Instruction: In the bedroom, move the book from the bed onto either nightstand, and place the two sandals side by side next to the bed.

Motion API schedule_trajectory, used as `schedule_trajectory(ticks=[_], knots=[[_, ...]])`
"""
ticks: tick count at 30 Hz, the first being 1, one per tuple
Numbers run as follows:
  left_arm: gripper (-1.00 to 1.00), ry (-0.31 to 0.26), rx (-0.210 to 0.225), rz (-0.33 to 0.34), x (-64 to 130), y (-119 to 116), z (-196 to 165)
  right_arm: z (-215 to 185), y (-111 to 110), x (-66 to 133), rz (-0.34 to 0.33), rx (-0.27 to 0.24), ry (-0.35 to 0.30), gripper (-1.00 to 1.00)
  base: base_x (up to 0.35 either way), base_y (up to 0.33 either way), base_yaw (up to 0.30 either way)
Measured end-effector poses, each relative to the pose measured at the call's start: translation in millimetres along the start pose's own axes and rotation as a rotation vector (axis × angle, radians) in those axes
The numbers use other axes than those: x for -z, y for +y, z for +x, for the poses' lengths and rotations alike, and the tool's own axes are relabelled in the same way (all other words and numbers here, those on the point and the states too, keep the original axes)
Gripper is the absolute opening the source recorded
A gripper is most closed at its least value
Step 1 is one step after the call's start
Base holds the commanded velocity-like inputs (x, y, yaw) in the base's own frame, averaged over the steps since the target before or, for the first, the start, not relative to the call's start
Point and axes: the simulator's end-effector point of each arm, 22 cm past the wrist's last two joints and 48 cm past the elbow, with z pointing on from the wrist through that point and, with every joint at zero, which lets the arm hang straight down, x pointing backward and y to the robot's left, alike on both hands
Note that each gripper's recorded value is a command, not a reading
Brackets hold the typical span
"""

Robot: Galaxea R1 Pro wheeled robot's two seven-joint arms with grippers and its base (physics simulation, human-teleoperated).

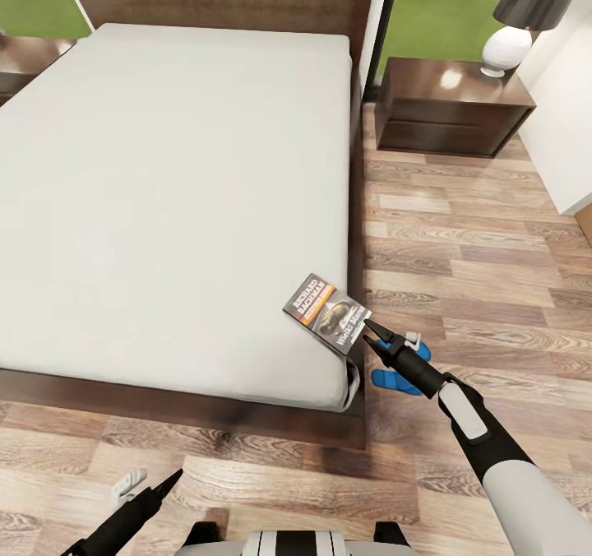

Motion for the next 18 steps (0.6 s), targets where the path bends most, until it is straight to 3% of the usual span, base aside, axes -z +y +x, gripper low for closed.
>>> schedule_trajectory(ticks=[18], knots=[[1.0, 0.0, 0.0, 0.0, 0.0, 0.0, 0.0, 0.1, 0.3, 0.0, -0.001, 0.0, 0.0, 1.0, 0.063, 0.018, 0.0]])
